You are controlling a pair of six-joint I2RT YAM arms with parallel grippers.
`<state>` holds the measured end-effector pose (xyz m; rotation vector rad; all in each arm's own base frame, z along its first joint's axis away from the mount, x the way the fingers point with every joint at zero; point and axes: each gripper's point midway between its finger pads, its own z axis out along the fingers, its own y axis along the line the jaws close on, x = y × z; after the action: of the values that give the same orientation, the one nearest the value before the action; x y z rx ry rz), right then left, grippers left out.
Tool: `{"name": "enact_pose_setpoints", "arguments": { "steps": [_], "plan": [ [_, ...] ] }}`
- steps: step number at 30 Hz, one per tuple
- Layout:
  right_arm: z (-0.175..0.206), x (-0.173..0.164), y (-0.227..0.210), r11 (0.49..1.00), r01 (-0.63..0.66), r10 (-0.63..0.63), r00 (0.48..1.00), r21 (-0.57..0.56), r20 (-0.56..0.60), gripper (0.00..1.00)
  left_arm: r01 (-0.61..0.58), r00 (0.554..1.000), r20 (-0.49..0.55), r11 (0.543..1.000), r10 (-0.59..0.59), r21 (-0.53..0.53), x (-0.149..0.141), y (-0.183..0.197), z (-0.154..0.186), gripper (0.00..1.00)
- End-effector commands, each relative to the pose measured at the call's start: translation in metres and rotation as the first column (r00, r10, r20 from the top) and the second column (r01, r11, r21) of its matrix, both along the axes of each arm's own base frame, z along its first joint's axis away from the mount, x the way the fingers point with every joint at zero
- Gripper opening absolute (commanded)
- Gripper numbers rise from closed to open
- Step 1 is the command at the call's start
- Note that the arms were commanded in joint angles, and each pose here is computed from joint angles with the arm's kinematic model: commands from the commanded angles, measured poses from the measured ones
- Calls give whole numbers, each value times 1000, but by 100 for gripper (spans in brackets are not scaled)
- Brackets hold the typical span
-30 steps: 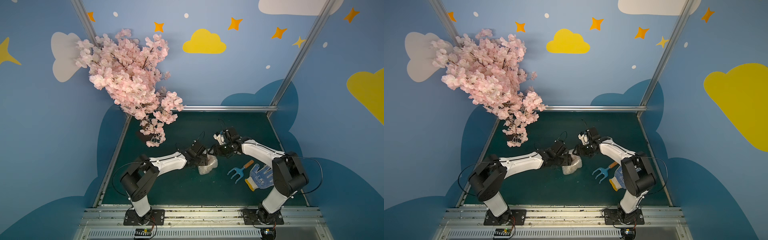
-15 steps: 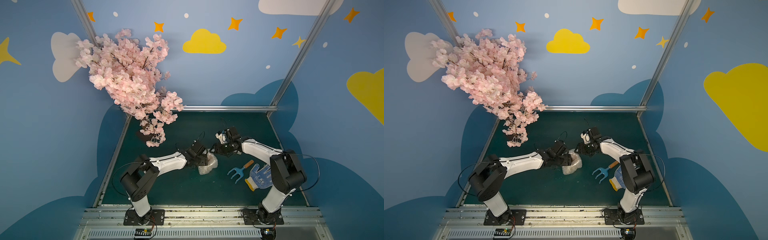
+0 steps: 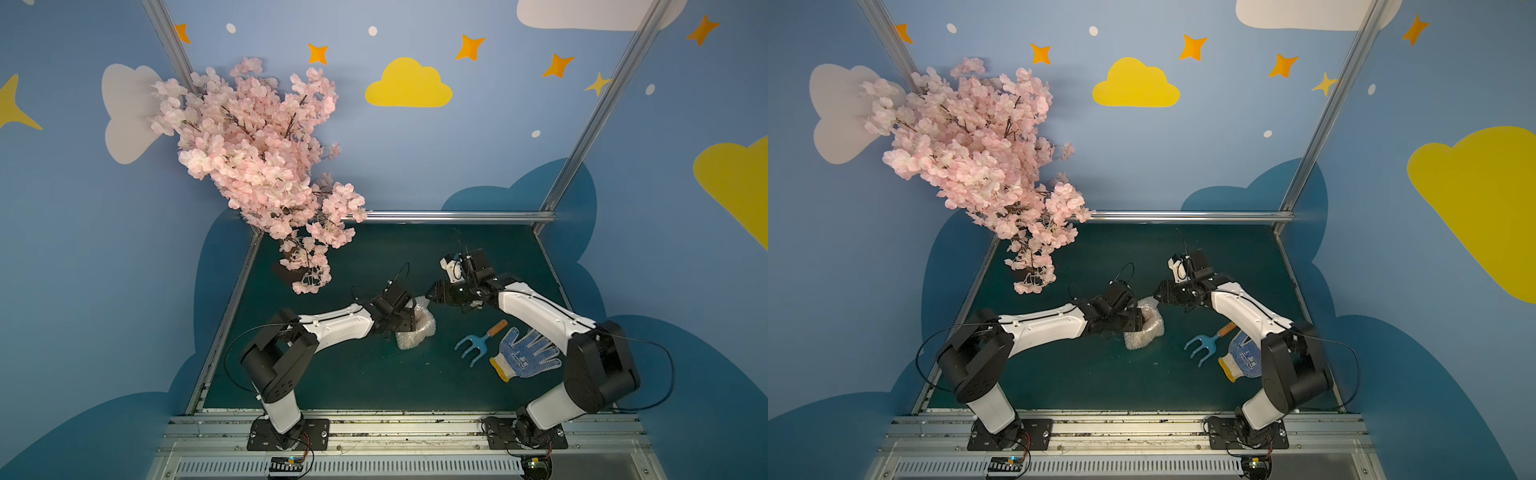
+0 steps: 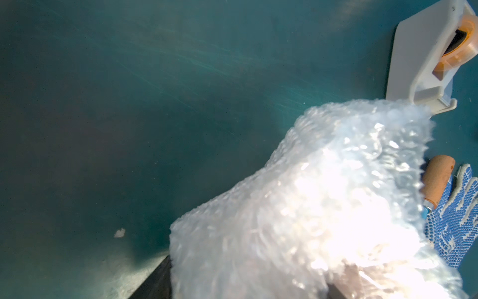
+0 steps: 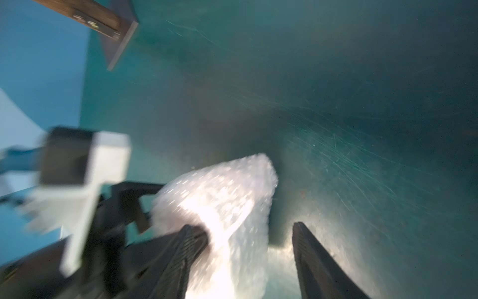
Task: Wrap mugs in bubble wrap
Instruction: Stick the tape on the bubble wrap.
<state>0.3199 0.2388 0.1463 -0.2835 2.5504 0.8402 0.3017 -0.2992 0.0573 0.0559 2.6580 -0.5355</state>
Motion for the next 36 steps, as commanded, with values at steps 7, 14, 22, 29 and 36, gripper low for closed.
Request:
{"name": "enact_pose_setpoints", "arguments": {
  "steps": [7, 14, 22, 29, 36],
  "plan": [
    [-21, -69, 10, 984, -152, 161, 982, 91, -96, 69, 20, 999, -48, 998, -17, 63, -12, 9, -15, 73],
    [-40, -74, 14, 982, -177, 186, 972, 72, -146, 68, 19, 999, -48, 998, -16, 63, -11, 9, -16, 73],
    [-71, -71, -2, 990, -131, 118, 972, -53, -202, 65, 16, 999, -47, 998, -13, 62, -11, 10, -15, 73],
    [-71, -68, -5, 990, -115, 96, 974, -80, -203, 63, 15, 999, -47, 998, -12, 64, -11, 11, -15, 73],
    [-21, -65, -9, 994, -100, 100, 995, -33, -13, 64, 8, 1000, -30, 999, -7, 43, -11, 10, -3, 78]
  ]
}}
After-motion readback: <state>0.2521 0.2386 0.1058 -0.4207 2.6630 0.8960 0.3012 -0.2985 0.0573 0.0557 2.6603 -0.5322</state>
